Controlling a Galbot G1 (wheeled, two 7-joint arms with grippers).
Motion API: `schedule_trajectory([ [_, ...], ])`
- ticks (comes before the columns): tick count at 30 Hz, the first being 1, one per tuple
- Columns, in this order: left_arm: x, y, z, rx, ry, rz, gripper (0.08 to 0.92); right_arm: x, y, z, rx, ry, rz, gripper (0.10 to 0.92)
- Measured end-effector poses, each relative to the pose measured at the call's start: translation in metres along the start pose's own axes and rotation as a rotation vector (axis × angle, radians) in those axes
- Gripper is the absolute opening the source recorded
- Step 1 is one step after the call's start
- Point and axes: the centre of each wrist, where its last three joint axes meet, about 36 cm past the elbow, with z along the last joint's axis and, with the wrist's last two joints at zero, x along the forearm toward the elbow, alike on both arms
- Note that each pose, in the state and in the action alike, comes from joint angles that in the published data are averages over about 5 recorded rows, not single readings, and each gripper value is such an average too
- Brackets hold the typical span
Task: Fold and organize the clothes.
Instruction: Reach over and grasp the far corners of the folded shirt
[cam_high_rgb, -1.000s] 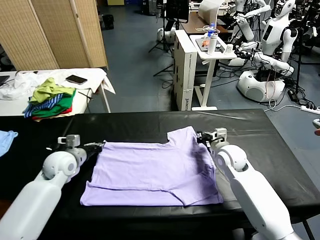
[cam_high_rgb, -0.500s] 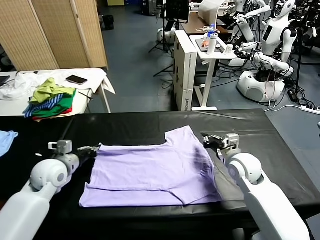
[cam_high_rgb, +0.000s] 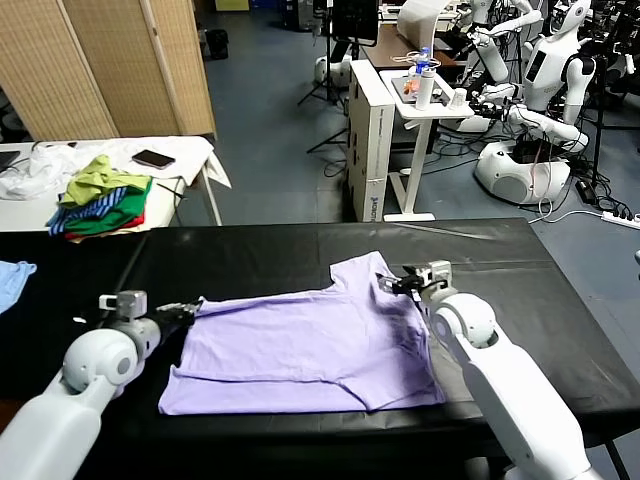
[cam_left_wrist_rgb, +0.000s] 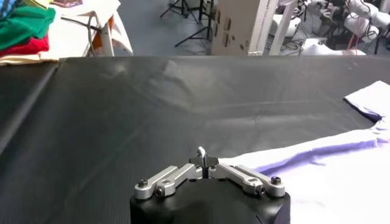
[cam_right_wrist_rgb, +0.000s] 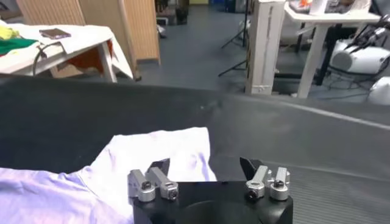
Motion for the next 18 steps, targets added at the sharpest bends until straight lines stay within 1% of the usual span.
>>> schedule_trajectory([
  [3, 0.0, 0.0, 0.0, 0.0, 0.001, -0.001, 0.161, -0.004, 0.0, 0.001, -0.009, 0.01, 0.002, 0.364],
  [5, 0.0, 0.001, 0.0, -0.001, 0.001, -0.001, 0.161, -0.005, 0.001, 0.001, -0.013, 0.013, 0.002, 0.261],
  [6, 0.0, 0.001, 0.0, -0.001, 0.001, -0.002, 0.161, -0.006, 0.002, 0.001, -0.014, 0.013, 0.003, 0.223],
  [8, 0.0, 0.001, 0.0, -0.002, 0.001, -0.003, 0.161, -0.005, 0.002, 0.0, -0.017, 0.009, 0.005, 0.179],
  [10, 0.0, 0.002, 0.0, -0.003, 0.002, -0.004, 0.161, -0.004, 0.002, 0.0, -0.021, -0.001, 0.007, 0.161],
  [13, 0.0, 0.003, -0.001, -0.003, 0.002, -0.006, 0.161, 0.0, 0.001, 0.001, -0.028, -0.034, -0.003, 0.153],
  [18, 0.001, 0.004, -0.002, -0.003, -0.003, -0.006, 0.161, 0.014, -0.002, 0.001, -0.048, -0.12, -0.036, 0.152],
])
